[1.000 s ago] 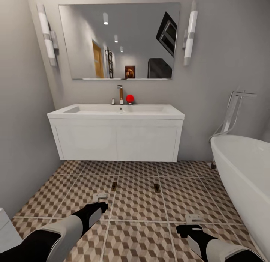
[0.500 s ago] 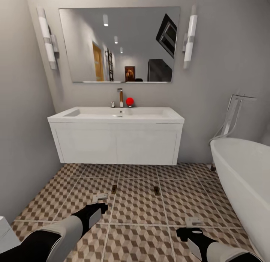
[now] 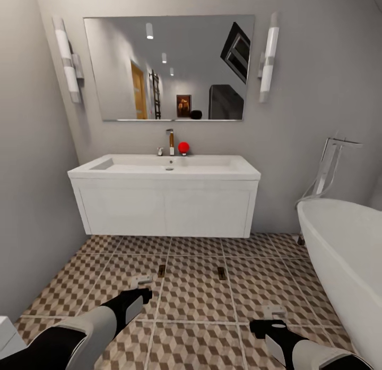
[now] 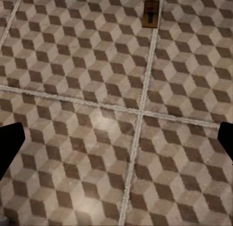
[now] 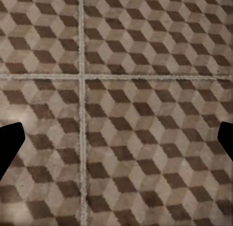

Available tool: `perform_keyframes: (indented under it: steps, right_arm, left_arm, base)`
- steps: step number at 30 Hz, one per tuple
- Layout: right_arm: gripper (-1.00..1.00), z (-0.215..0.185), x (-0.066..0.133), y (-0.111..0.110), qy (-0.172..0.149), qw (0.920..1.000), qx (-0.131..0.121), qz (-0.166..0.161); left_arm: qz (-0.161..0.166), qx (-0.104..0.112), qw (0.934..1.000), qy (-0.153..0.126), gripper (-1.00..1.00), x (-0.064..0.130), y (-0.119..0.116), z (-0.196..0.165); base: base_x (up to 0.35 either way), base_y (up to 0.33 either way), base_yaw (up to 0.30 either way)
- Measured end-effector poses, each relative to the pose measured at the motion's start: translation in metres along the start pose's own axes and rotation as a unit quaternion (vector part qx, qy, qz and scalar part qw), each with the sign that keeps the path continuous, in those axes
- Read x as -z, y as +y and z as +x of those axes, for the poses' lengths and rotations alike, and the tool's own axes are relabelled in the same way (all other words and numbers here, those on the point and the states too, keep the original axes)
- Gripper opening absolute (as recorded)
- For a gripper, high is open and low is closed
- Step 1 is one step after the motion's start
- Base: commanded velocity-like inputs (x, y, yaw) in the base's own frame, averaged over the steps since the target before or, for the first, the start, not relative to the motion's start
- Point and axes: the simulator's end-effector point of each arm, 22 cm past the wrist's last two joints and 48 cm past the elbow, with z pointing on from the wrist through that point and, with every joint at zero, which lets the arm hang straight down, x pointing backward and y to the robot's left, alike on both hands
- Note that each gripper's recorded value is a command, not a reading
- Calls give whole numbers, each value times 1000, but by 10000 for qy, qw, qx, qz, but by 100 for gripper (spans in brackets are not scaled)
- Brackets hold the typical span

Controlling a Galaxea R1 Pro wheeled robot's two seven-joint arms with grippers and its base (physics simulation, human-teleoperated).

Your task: Take the four mousetraps from the cabinet in the bathroom and place them on the bathroom floor. Make sure all four end up on the same floor surface, and ensure that at least two of them are either under or directly next to the same bathroom sink.

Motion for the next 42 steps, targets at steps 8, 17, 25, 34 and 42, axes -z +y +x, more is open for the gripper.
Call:
perform_keyframes:
  steps: [8,17,25,34,42]
  right_arm:
    - [100,-14,11,-4,3,10000,-4,16]
    - [100,-29,23,-17,9,10000,-5,79]
    - [100,-40,34,-21,48,9999,3,88]
    - [100,-50,46,-24,118,9999,0,95]
    - [100,-43,58,-27,252,9996,21,96]
  left_arm:
    - [-26,-23,9999,167,100,9,4,10]
    - [-37,-42,9996,273,100,20,6,10]
    - [-60,-63,9992,382,100,30,9,10]
    - [-139,-94,9981,597,100,40,25,28]
    - [-95,-90,9971,746,100,50,34,38]
  base:
    - [0,0,0]
    - [0,0,0]
    - [0,0,0]
    - [0,0,0]
    - [0,0,0]
